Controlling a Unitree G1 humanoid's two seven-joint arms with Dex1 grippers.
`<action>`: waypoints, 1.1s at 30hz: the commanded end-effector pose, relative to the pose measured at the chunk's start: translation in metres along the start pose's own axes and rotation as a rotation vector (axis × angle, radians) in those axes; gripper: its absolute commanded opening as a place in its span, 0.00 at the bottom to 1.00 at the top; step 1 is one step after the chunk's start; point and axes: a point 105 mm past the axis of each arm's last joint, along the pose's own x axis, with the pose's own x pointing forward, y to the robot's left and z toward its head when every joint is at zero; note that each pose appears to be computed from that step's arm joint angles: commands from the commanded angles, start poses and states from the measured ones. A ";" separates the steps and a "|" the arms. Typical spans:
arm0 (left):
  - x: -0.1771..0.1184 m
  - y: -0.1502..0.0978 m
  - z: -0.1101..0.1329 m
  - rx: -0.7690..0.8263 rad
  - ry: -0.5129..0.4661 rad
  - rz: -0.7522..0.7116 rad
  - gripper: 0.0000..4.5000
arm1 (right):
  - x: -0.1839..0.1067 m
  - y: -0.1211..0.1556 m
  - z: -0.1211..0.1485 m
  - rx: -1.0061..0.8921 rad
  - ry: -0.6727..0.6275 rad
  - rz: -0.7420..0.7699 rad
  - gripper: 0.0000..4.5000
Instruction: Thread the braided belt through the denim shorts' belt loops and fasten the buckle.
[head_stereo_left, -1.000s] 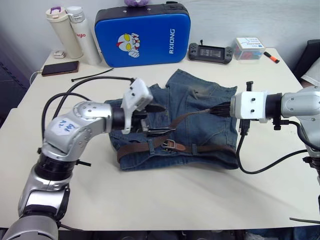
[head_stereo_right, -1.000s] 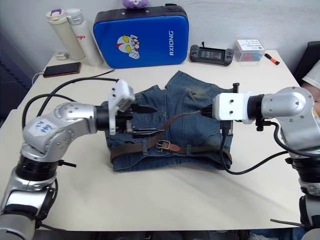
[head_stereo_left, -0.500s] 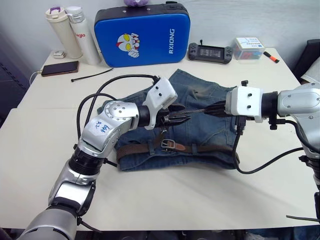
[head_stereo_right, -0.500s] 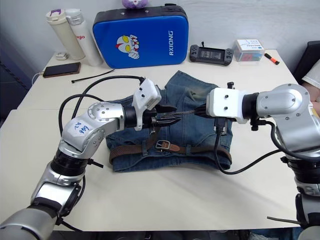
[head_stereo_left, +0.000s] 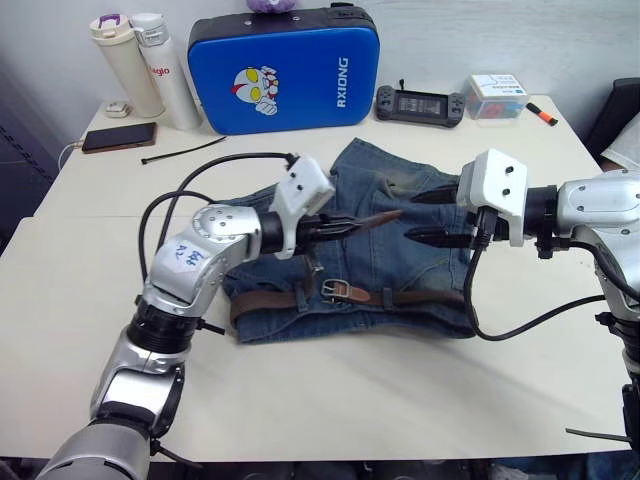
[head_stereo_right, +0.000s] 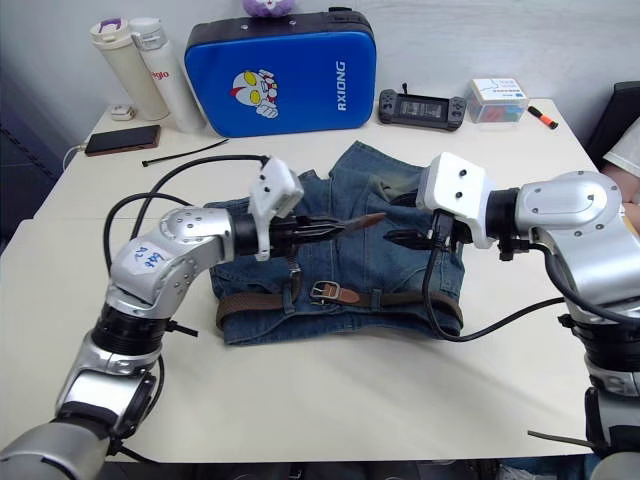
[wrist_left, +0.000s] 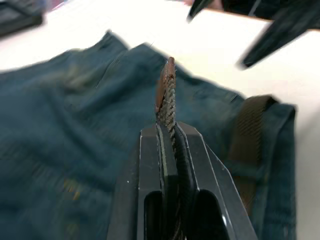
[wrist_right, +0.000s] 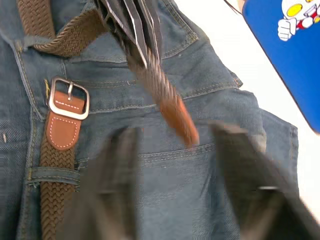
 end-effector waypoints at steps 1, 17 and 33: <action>-0.030 0.024 -0.001 -0.043 -0.017 0.120 0.00 | -0.005 0.001 0.012 -0.008 -0.049 -0.020 1.00; -0.094 0.022 -0.044 0.011 0.181 0.129 0.00 | 0.075 0.076 -0.031 -0.067 -0.003 0.068 1.00; -0.086 0.030 -0.041 0.038 0.167 0.117 0.00 | 0.082 0.099 -0.042 0.060 -0.001 0.136 1.00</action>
